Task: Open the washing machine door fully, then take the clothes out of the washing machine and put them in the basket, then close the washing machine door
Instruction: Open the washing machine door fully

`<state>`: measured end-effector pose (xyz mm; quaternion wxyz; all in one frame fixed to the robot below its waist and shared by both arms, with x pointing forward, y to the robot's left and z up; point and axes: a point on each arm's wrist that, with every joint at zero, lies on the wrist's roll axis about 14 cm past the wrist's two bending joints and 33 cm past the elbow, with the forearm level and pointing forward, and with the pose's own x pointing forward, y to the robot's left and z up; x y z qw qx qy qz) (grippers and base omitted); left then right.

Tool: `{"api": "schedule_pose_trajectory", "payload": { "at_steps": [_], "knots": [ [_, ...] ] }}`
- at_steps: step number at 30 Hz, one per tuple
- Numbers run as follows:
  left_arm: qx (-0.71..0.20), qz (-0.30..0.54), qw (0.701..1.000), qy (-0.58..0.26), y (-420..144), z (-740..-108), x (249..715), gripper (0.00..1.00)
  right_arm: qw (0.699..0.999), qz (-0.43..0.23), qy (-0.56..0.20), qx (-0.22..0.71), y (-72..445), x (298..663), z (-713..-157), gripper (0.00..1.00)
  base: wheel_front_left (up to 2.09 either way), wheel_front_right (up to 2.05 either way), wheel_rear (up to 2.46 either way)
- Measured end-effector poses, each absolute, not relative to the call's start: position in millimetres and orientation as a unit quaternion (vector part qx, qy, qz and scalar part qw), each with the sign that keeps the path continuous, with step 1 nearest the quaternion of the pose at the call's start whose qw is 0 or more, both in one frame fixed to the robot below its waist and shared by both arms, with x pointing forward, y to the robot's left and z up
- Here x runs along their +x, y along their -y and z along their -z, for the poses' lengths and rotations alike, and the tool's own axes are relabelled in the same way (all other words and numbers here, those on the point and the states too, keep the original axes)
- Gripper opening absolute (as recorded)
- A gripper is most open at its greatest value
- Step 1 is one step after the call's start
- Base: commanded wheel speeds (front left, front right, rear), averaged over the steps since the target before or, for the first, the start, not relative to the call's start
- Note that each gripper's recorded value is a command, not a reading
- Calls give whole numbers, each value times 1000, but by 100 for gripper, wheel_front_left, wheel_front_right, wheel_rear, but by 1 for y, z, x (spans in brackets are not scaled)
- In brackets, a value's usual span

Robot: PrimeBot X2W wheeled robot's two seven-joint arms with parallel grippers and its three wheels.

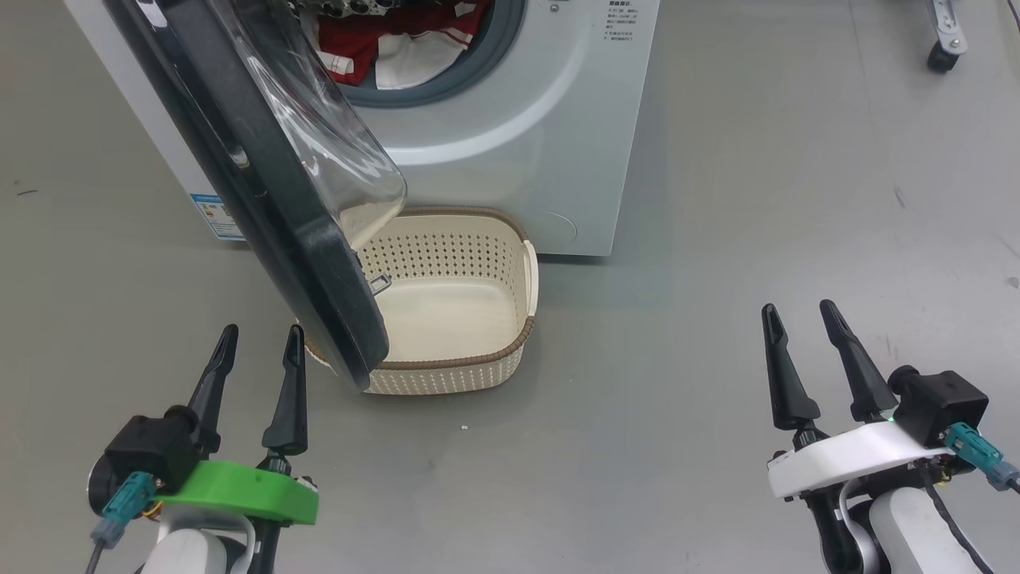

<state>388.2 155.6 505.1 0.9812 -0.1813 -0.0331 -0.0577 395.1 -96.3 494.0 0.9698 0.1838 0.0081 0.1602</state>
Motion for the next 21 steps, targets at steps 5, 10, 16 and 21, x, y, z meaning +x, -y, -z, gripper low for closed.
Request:
{"api": "schedule_pose_trajectory", "payload": {
  "at_steps": [5, 10, 16, 21],
  "knots": [
    [-181, 59, 981, 33, -155, -505, 388, 100, 970, -157, -5, 187, 97, 394, -495, 100, 0, 0, 0],
    [-182, 62, 981, 33, -153, -505, 388, 100, 970, -155, -7, 185, 98, 391, -492, 100, 0, 0, 0],
    [-181, 63, 981, 33, -152, -506, 388, 100, 970, -157, -3, 184, 98, 391, -494, 100, 0, 0, 0],
    [-181, 64, 981, 34, -152, -507, 388, 100, 970, -157, -2, 186, 98, 390, -495, 100, 0, 0, 0]
  ]
}}
